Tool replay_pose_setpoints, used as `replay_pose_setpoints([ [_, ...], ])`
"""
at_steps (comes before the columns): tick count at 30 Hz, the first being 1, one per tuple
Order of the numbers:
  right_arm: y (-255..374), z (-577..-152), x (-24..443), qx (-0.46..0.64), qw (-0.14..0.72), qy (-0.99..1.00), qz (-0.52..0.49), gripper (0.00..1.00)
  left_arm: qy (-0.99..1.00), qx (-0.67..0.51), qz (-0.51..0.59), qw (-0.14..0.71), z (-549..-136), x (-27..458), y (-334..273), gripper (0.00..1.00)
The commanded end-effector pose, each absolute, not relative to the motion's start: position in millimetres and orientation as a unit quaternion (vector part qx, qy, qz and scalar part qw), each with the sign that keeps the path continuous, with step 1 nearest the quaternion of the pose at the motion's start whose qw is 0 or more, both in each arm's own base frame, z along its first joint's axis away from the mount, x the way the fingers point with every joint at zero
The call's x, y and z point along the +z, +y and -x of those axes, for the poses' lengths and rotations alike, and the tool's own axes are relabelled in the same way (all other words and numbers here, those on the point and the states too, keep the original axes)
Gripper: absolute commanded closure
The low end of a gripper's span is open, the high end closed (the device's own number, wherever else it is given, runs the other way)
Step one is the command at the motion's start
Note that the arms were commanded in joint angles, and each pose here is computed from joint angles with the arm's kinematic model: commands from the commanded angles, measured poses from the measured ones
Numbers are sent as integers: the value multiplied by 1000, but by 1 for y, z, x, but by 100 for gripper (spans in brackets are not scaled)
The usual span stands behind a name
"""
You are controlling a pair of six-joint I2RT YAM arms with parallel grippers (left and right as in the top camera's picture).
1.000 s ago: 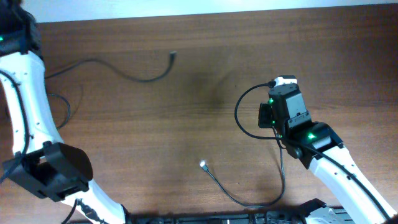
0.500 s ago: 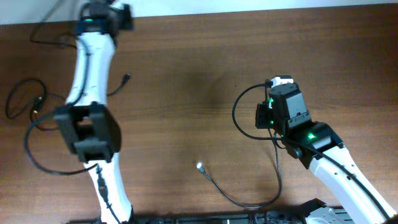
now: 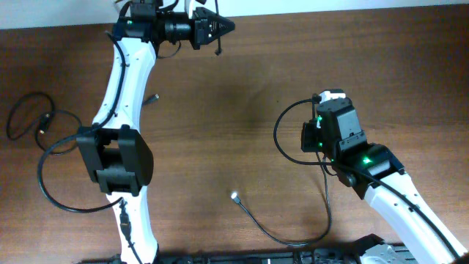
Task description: Untangle cables
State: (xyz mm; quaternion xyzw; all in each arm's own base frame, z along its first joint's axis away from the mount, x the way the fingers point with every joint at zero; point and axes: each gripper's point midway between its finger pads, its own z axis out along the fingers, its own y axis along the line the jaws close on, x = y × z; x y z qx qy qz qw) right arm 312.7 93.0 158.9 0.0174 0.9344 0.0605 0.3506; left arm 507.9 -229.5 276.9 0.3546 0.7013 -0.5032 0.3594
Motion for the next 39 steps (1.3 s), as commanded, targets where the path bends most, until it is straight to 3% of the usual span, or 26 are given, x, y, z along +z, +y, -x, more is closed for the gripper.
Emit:
replay_pose_setpoints([
  [1,93,-313,160,63,351,934,-19,96,790,-384,-297,376,-534,261,-199,100],
  [3,93,-313,160,63,351,934,-19,96,915,-158,-131,348,-568,208,-118,100],
  [6,94,-315,160,64,353,933,-19,96,936,66,106,330,-565,190,-20,100],
  [10,94,-316,154,61,344,937,-18,96,892,36,332,306,-549,161,-6,94],
  [11,94,-316,153,60,343,937,-18,96,881,27,365,300,-547,150,-6,83],
  [12,94,-316,153,60,342,938,-18,96,868,20,400,293,-543,136,-7,46],
  [13,94,-316,153,60,342,937,-18,96,867,18,403,293,-544,131,-7,12],
  [14,94,-315,153,59,342,938,-18,96,866,23,404,295,-543,130,-6,0],
  [20,99,-315,153,74,340,937,-13,96,886,47,344,308,-543,146,1,1],
  [21,110,-320,160,100,352,931,-2,96,932,-36,216,289,-548,151,-40,1],
  [24,144,-335,189,169,405,895,79,96,942,-217,12,257,-535,167,-118,1],
  [27,183,-352,252,267,502,811,137,96,911,-339,-59,228,-515,185,-160,1],
  [29,189,-357,278,286,541,777,147,96,905,-356,-64,223,-512,188,-165,1],
  [30,189,-357,275,286,538,780,147,91,906,-356,-62,219,-511,187,-164,1],
  [31,188,-354,265,282,521,793,145,64,907,-355,-60,216,-509,186,-164,1],
  [32,186,-351,255,278,503,806,142,23,908,-355,-59,213,-508,186,-164,1],
  [33,183,-346,242,272,479,823,138,10,909,-355,-59,212,-508,185,-164,1],
  [34,179,-343,231,261,462,837,132,2,909,-355,-59,209,-507,185,-164,1],
  [36,160,-342,226,226,459,853,107,2,915,-352,-52,193,-500,180,-163,1],
  [39,121,-325,256,208,488,845,70,1,943,-299,-26,143,-481,159,-151,1],
])
